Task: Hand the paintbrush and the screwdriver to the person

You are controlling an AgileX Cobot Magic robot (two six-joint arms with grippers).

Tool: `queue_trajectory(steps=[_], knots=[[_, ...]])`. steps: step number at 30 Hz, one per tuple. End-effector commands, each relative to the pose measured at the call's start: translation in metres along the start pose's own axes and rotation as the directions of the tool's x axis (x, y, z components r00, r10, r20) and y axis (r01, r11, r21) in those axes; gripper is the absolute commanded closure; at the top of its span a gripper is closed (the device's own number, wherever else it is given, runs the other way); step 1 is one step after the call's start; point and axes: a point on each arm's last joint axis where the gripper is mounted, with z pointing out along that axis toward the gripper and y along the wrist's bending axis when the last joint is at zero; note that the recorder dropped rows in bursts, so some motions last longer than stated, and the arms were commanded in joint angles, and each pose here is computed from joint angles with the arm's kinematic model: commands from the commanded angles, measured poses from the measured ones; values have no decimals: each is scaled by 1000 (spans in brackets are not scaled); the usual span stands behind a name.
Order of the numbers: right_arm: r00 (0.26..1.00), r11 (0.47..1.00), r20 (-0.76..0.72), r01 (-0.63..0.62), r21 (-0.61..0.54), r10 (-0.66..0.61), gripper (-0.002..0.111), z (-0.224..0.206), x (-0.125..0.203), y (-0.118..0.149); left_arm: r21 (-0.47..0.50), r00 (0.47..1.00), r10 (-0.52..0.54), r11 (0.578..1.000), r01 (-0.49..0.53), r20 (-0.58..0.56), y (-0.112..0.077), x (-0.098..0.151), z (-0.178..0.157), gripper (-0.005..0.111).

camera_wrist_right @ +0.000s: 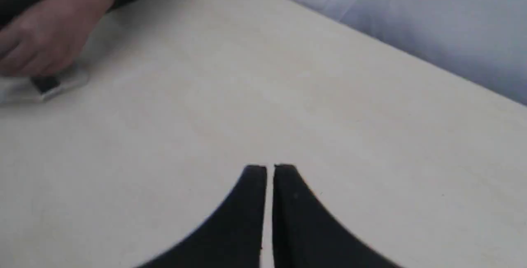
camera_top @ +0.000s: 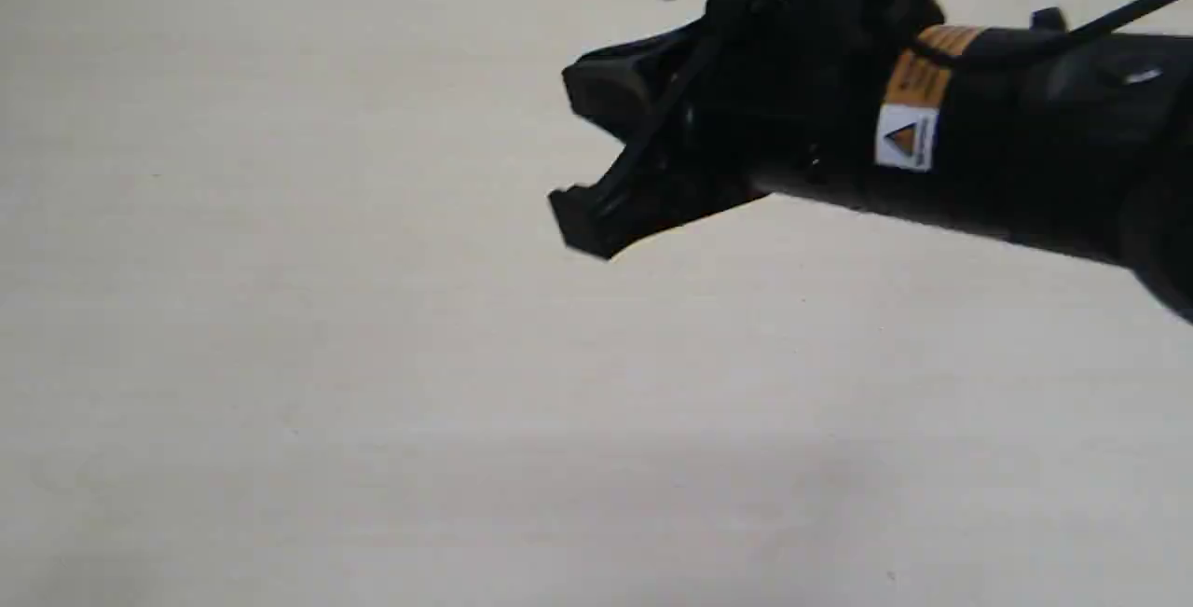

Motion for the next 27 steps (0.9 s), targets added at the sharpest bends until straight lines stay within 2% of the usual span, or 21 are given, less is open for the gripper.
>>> queue_trajectory(steps=[1,5,10,14,18,23,27], knots=[[990,993,100,-107,50,101,104,-26,-15,-17,6,1000,-2,1000,2,7,0,0,0,107],[974,982,195,-143,121,118,104,-64,-28,-34,6,1000,-2,1000,2,7,0,0,0,107],[973,940,223,-123,317,53,104,-121,-29,-61,6,1000,-2,1000,2,7,0,0,0,107],[982,870,191,-101,483,8,104,-159,-21,-75,6,1000,-2,1000,2,7,0,0,0,107],[976,789,217,-144,597,14,104,-187,-16,-80,6,1000,-5,1000,5,3,0,0,0,107],[959,698,282,-206,685,7,104,-209,-1,-78,7,1000,-5,1000,5,6,0,0,0,107],[947,652,319,-224,725,-30,104,-216,20,-73,7,1000,-5,1000,5,6,0,0,0,107]])
